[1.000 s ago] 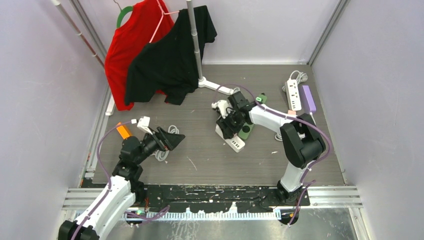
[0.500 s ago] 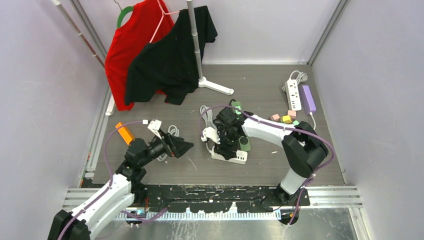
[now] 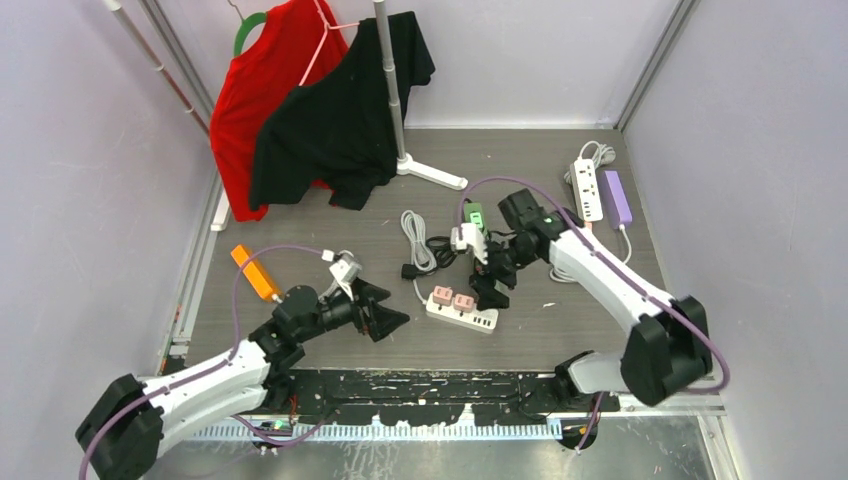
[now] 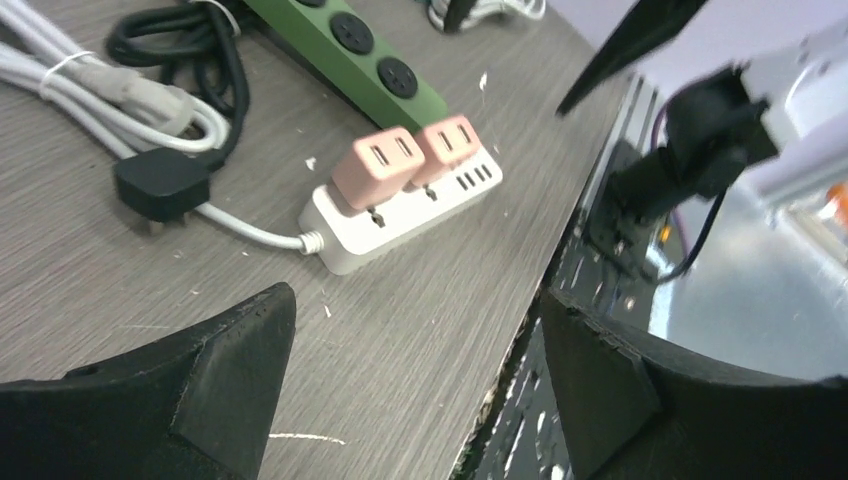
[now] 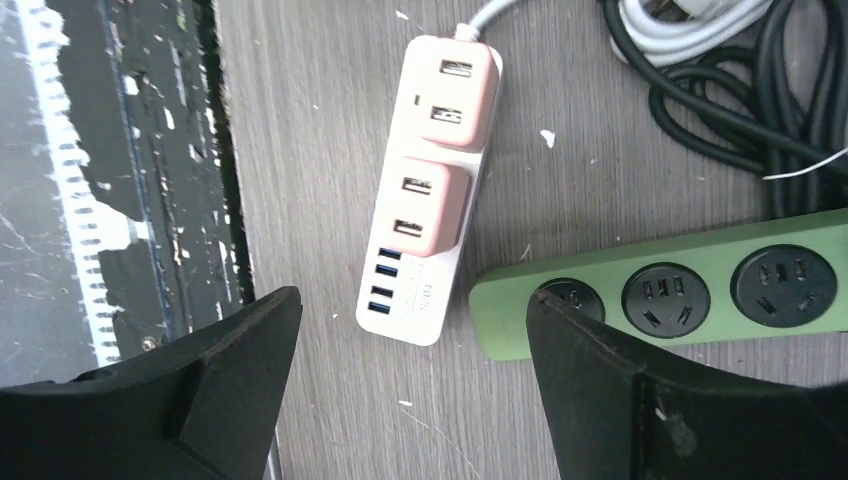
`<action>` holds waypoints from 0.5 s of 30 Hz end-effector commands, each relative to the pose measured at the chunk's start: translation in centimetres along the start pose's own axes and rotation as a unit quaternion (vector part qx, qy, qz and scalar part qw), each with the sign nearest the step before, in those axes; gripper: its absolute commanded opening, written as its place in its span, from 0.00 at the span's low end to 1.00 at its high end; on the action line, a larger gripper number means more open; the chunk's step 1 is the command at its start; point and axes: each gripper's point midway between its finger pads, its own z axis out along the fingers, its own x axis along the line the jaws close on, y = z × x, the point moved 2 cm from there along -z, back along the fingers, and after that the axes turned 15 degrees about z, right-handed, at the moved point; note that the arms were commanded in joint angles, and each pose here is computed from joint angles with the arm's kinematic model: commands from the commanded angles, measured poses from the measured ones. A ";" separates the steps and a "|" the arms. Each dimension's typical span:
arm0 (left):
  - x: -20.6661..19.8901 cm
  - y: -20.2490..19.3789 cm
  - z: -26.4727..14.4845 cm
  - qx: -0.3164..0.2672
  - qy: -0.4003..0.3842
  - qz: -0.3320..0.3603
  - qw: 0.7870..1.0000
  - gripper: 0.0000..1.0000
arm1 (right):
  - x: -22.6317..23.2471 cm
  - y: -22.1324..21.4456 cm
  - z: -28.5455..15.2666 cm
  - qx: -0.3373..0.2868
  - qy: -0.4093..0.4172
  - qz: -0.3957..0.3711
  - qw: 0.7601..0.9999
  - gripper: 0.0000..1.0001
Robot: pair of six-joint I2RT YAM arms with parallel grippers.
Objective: Pull the plug off the socket
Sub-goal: Move the socket to the center of the board.
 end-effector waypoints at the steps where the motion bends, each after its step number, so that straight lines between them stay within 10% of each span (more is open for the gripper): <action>1: -1.2 2.0 1.5 -0.043 -0.017 0.169 0.985 0.90 | 3.1 0.6 -1.2 -0.098 0.065 -0.037 0.992 0.89; 5: -1.1 0.8 2.4 -0.015 -0.031 0.296 0.955 0.91 | 4.4 -0.2 -0.9 -0.144 0.081 -0.114 0.980 1.00; 15: -2.2 -0.1 4.2 -0.011 -0.092 0.327 0.941 0.96 | 3.2 -1.2 -0.5 -0.112 0.063 -0.118 0.985 1.00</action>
